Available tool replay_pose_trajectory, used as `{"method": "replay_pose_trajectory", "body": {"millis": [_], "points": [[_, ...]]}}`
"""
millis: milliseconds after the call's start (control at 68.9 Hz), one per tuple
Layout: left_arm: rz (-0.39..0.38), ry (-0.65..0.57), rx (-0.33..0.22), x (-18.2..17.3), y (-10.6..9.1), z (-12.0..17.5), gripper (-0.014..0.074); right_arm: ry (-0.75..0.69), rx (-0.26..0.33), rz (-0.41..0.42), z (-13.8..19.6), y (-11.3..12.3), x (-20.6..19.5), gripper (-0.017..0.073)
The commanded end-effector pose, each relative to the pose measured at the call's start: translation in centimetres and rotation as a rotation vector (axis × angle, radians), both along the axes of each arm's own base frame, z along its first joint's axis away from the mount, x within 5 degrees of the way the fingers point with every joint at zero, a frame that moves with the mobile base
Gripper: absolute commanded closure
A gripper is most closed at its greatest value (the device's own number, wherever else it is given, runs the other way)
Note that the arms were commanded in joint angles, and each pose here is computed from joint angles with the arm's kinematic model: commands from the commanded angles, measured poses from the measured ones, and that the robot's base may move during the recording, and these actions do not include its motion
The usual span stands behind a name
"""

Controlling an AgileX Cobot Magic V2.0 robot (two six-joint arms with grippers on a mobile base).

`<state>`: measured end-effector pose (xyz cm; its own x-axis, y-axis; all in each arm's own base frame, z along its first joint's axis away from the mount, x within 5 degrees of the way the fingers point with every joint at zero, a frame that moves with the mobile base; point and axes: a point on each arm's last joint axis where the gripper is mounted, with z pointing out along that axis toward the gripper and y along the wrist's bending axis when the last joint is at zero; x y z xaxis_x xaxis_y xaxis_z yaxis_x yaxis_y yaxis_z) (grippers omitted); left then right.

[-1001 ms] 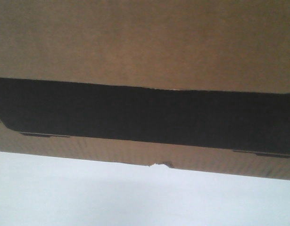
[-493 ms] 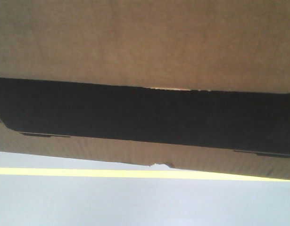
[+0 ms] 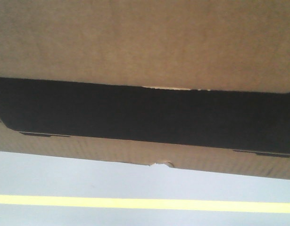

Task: Grab box from left shelf to table start
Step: 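Carry the box with both grippers while driving across the floor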

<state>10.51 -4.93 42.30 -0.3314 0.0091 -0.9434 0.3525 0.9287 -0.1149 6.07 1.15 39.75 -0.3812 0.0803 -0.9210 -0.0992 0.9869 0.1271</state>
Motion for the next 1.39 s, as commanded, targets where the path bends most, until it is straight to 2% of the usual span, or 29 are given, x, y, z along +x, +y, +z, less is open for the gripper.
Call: {"method": "replay_pose_trajectory", "body": {"millis": [0, 1379], "points": [[-0.075, -0.163, -0.195, -0.82, -0.49, 3.01, 0.0697, -0.18, 0.036, 0.009, 2.36, 0.14, 0.08, 0.0503], [-0.076, -0.165, -0.196, -0.82, -0.49, 3.03, 0.0697, -0.18, 0.036, 0.009, 2.36, 0.14, 0.08, 0.0503]]}}
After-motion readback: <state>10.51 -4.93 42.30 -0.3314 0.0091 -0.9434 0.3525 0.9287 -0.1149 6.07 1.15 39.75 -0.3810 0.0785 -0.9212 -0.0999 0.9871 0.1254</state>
